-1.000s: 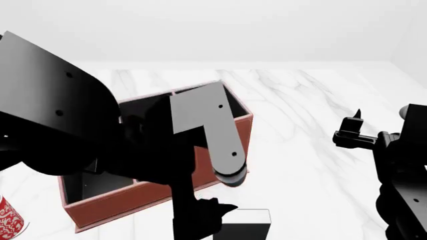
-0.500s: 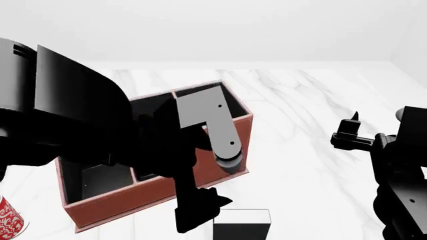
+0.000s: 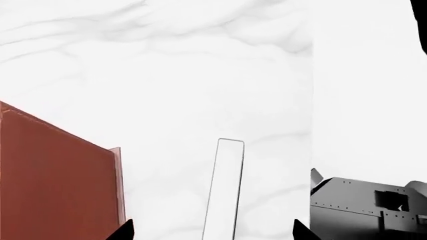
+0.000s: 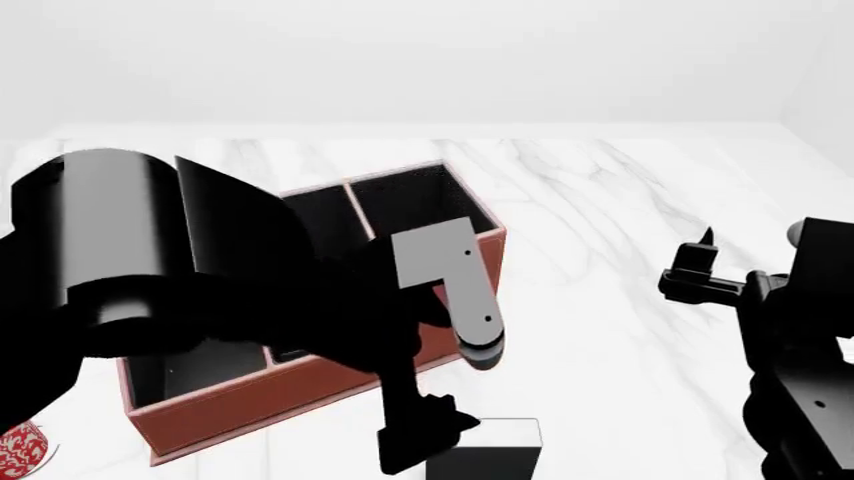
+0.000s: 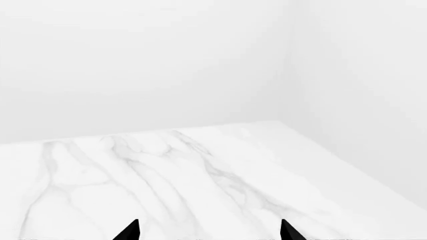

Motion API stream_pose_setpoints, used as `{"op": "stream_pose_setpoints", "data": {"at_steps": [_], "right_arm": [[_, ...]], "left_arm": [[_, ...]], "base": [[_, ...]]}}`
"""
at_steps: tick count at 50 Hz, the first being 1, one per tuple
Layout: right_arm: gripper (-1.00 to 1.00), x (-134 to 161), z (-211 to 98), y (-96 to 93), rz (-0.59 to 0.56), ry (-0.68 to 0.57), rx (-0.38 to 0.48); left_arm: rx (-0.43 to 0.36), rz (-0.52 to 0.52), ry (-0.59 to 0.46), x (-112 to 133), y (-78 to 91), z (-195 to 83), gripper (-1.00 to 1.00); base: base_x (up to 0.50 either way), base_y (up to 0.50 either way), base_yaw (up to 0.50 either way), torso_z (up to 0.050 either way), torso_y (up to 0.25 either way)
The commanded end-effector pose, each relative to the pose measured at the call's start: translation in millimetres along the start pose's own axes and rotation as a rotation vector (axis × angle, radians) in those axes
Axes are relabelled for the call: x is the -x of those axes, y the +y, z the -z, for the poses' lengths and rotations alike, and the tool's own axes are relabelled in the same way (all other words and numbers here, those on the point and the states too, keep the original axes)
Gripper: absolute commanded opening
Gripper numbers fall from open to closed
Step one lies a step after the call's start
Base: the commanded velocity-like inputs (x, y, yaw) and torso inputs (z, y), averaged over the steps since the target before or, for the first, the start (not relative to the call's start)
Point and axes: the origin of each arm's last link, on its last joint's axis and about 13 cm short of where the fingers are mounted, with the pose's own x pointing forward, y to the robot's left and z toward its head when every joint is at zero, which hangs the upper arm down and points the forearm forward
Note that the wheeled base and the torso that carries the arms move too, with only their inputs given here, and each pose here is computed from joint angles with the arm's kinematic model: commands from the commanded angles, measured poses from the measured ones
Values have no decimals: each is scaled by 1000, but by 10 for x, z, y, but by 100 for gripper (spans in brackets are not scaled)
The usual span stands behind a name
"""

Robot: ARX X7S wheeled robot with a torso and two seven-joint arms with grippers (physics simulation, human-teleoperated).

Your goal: Pick up the book and place it in the back compartment of the caddy.

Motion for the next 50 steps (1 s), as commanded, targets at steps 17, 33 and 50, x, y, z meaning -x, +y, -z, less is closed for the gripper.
{"op": "stream_pose_setpoints", "data": {"at_steps": [17, 33, 50], "right_arm": [[100, 16, 54, -1, -2, 8, -5], [100, 19, 87, 1, -5, 13, -8], [100, 2, 134, -1, -9, 20, -16]], "left_arm": [[-7, 87, 21, -377, 87, 117, 100], [22, 107, 42, -533, 191, 208, 100], [48, 159, 50, -841, 309, 339, 100]], "base": [[0, 0, 0, 0, 0], [0, 0, 0, 0, 0], [0, 0, 0, 0, 0]]}}
